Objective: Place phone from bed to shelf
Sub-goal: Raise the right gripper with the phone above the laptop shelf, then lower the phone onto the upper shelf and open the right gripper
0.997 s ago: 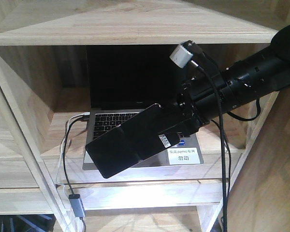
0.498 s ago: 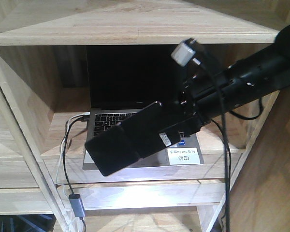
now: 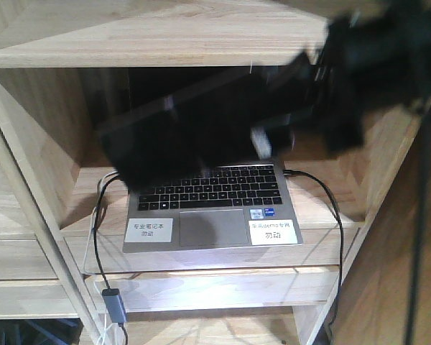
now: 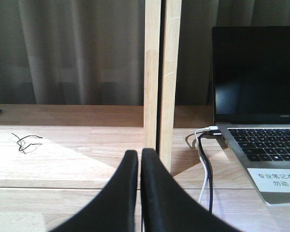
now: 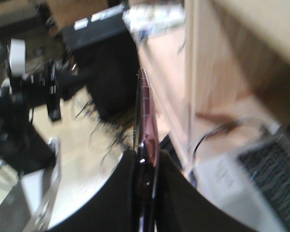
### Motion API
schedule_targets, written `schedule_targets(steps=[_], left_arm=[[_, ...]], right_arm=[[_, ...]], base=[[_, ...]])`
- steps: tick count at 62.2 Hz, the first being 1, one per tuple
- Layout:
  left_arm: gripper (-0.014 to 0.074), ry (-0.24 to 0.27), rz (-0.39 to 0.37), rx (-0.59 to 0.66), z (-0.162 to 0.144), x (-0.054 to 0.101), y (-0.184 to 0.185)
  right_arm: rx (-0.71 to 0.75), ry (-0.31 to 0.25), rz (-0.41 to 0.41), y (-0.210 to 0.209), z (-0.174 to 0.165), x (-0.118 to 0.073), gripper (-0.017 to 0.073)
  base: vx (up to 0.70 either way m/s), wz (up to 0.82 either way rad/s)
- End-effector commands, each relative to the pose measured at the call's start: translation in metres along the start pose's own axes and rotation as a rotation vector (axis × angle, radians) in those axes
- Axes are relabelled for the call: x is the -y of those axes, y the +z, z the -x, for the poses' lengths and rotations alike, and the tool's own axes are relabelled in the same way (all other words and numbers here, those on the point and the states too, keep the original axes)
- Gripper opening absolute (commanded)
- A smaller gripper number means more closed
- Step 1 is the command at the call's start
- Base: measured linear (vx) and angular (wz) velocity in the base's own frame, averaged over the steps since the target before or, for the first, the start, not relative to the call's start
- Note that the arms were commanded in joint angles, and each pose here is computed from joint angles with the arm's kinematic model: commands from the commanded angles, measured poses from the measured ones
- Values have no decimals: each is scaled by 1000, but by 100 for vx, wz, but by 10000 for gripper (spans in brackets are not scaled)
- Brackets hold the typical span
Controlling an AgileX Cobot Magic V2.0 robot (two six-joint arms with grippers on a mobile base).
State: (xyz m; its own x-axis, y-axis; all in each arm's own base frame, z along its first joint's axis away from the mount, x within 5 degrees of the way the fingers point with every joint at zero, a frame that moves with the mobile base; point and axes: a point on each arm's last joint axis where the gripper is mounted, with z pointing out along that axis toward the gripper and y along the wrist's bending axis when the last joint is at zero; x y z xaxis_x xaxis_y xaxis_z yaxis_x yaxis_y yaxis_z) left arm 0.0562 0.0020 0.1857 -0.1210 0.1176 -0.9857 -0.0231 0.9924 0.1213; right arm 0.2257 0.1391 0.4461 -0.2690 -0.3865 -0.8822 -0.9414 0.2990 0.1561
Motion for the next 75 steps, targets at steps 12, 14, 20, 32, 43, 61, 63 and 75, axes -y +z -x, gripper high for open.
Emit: schedule_targets(steps=[12,14,20,32,43,61,63,75], left_arm=[[1,-14,10,107,14,-2,-3],[1,-14,10,107,14,-2,-3],[1,-14,10,107,14,-2,-3],[1,-14,10,107,14,-2,-3],[1,-14,10,107,14,-2,-3],[1,-14,10,107,14,-2,-3],[1,-14,10,107,14,-2,-3],[1,-14,10,107,14,-2,-3]], right_arm=[[292,-73,-126,-38,63,-16,-2],[310,-80,-134,-39,68,-14,-2],[365,-88,-132,-39,82,-8,-2],[445,-80,-69,-26,104,17,-2],[514,-76,-41,-13,120,42,-2],[606,-64,-139,29,136,69,-2],[615,-49,-151,34,136,74,-2],[608,4,-191,67,125,102,-2]], base=[[0,0],[0,0],[0,0],[0,0],[0,0],[0,0],[0,0],[0,0]])
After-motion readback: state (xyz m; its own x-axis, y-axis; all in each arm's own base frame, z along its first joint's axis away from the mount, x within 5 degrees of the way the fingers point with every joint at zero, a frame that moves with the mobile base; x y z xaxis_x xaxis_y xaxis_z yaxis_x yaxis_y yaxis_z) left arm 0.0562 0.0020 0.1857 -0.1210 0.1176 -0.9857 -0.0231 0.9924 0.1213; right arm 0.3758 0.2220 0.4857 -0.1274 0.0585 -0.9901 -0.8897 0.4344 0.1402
